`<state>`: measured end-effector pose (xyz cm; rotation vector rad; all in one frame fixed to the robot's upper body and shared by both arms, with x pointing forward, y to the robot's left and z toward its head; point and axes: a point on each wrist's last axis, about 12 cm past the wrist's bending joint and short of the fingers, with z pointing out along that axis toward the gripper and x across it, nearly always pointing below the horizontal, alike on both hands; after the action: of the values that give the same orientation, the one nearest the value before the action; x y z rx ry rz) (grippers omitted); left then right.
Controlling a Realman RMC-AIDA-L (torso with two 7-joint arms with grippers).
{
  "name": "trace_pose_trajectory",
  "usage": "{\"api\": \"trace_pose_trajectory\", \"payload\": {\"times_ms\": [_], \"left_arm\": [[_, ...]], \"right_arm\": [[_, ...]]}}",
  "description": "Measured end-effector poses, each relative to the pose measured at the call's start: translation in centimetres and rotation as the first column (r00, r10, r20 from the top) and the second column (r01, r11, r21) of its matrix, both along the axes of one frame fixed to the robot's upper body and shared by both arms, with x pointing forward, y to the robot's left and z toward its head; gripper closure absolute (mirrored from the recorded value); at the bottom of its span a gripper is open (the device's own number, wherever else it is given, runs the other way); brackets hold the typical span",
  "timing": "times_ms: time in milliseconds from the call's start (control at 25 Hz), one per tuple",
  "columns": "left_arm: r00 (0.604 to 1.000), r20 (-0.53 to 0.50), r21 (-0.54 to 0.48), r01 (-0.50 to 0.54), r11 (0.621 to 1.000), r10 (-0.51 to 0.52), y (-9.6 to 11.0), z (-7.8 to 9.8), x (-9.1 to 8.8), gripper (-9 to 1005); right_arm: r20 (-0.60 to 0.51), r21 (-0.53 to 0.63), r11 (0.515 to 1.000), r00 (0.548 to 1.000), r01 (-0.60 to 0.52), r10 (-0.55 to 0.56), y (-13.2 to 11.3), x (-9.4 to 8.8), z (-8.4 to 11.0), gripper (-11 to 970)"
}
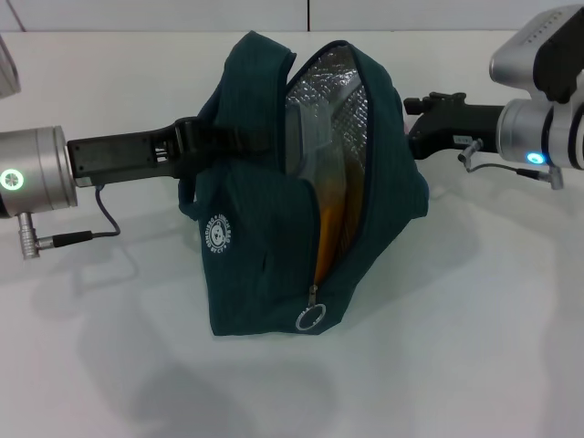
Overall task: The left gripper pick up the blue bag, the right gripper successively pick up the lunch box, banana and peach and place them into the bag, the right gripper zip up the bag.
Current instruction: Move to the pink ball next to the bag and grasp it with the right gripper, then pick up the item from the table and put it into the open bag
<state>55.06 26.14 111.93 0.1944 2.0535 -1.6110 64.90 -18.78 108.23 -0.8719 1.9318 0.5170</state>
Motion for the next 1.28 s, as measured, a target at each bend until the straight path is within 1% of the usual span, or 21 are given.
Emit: {"api": "trace_pose_trajectory", "payload": {"times_ms": [280,680,1120,1240,1280], "left_arm": [[1.000,0.004,0.000,0.004,1.000,-0.004,-0.18,0.15,0.19,959],[1.000,0.007,0.000,0.006,1.000,-0.006,-0.26,0.25,0.31,960],[1.000,0.008,-0.002,0.002,1.000,-0.002,-0.20,0.26,0.31,960],[1.000,0.008,-0.001,0.000,1.000,0.000,-0.07,0.25,0.29,960],[1.000,0.008,0.001,-0.002,1.000,0.002,0.02,0.26,0.29,960]], "right_arm": [[-0.006,-0.014,1.000,1.000,-0.018,0.018,0.76,0.18,0.06,125],[-0.014,-0.028,1.000,1.000,0.004,-0.005,0.59,0.26,-0.21,132],[-0.004,-0.031,1.000,1.000,0.001,-0.001,0.75,0.45,0.04,303],[0.004,-0.030,1.000,1.000,0.003,-0.003,0.64,0.52,0.16,523],[0.006,-0.029,1.000,1.000,0.003,-0.003,0.64,0.56,0.21,550]]}}
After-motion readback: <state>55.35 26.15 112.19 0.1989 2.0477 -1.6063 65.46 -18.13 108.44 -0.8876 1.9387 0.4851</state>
